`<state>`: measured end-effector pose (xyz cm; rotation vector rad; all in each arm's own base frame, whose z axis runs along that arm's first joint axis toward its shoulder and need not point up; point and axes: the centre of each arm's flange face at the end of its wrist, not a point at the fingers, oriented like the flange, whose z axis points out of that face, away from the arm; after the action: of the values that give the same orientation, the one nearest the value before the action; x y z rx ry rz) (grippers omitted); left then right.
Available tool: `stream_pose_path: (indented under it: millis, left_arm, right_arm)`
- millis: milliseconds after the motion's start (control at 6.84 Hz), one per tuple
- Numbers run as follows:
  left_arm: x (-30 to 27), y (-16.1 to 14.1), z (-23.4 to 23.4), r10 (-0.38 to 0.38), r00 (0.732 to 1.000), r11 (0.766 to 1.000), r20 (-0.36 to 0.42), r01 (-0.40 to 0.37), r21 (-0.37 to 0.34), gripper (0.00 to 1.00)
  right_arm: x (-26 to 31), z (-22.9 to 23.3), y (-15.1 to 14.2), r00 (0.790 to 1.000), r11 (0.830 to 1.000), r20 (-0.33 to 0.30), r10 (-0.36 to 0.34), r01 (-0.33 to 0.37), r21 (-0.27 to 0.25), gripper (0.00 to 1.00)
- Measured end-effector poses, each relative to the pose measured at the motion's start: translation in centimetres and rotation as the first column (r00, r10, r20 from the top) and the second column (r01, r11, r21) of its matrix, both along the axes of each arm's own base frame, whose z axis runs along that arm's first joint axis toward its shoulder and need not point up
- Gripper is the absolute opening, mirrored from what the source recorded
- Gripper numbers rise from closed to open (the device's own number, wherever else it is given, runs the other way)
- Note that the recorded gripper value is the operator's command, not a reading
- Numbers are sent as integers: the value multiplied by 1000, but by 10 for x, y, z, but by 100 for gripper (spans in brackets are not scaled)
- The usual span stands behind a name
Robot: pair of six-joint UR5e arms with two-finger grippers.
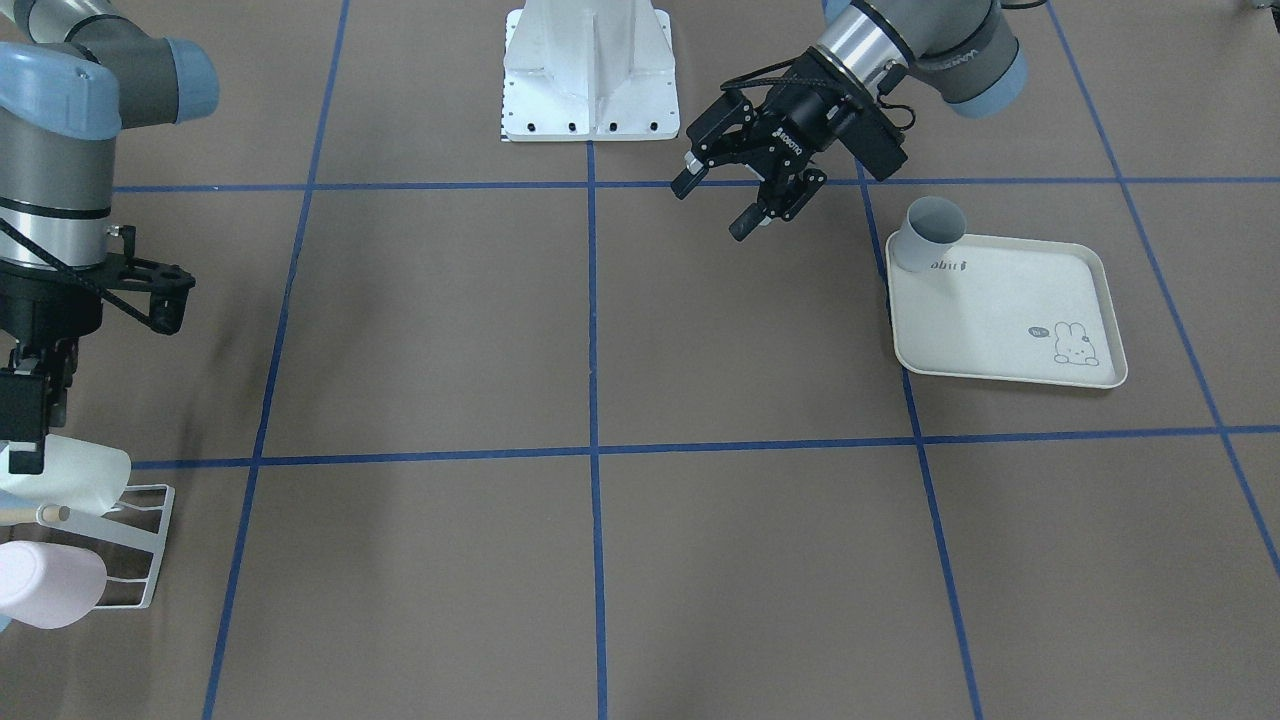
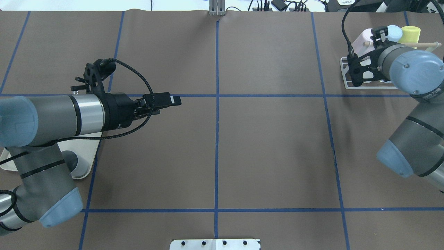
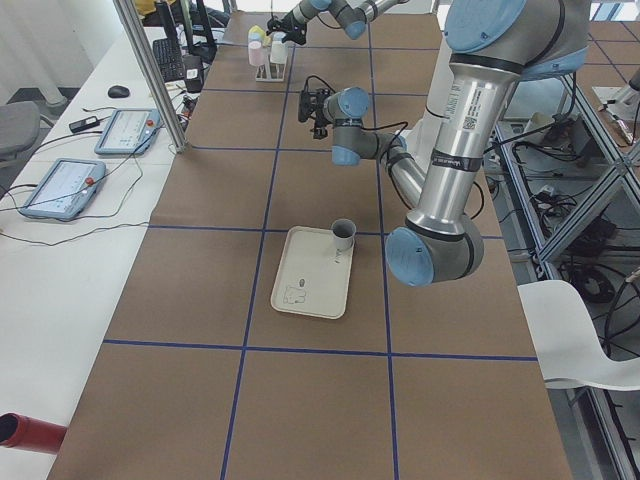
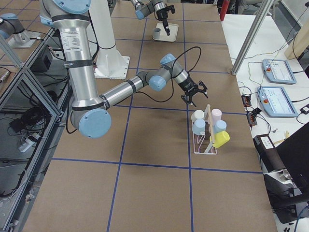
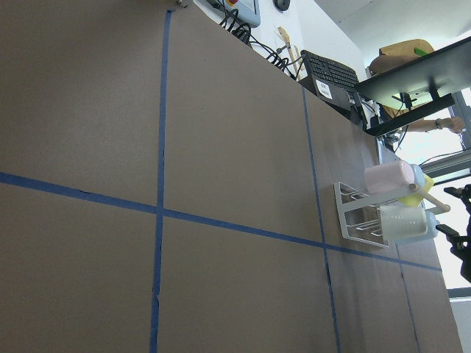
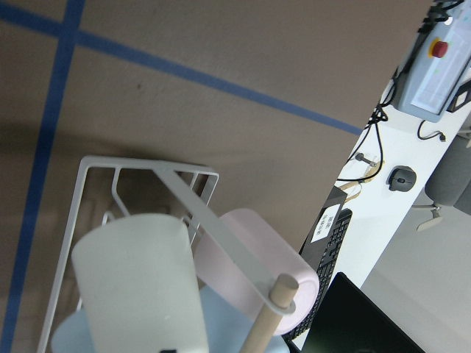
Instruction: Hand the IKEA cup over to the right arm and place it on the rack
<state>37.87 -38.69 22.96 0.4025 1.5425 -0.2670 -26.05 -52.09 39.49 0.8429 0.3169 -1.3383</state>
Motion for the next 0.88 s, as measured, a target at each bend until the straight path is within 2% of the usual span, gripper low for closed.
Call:
stream_pose_path:
  millis: [146,292,438,585,731,877]
  left_arm:
    - [-11,3,21,-5,998,999,67,2,55,100]
    - [-34,10,48,-19,989,994,144,3,112,100]
    - [-67,17,77,-44,973,987,229,6,162,100]
    - [-98,24,109,-68,945,980,320,4,198,100]
    - [-122,30,143,-81,910,978,408,-8,211,100]
    - [-134,35,172,-78,878,979,472,-22,202,100]
  right_arm:
    - [-18,-17,15,983,996,159,87,-83,-36,99]
    - [-35,-37,32,926,982,330,184,-161,-97,99]
    - [-53,-56,51,812,958,510,283,-219,-184,99]
    - [-70,-71,68,643,929,671,369,-236,-284,99]
    - [-85,-86,85,454,897,774,442,-209,-390,99]
    - [-100,-101,99,330,875,811,483,-151,-459,99]
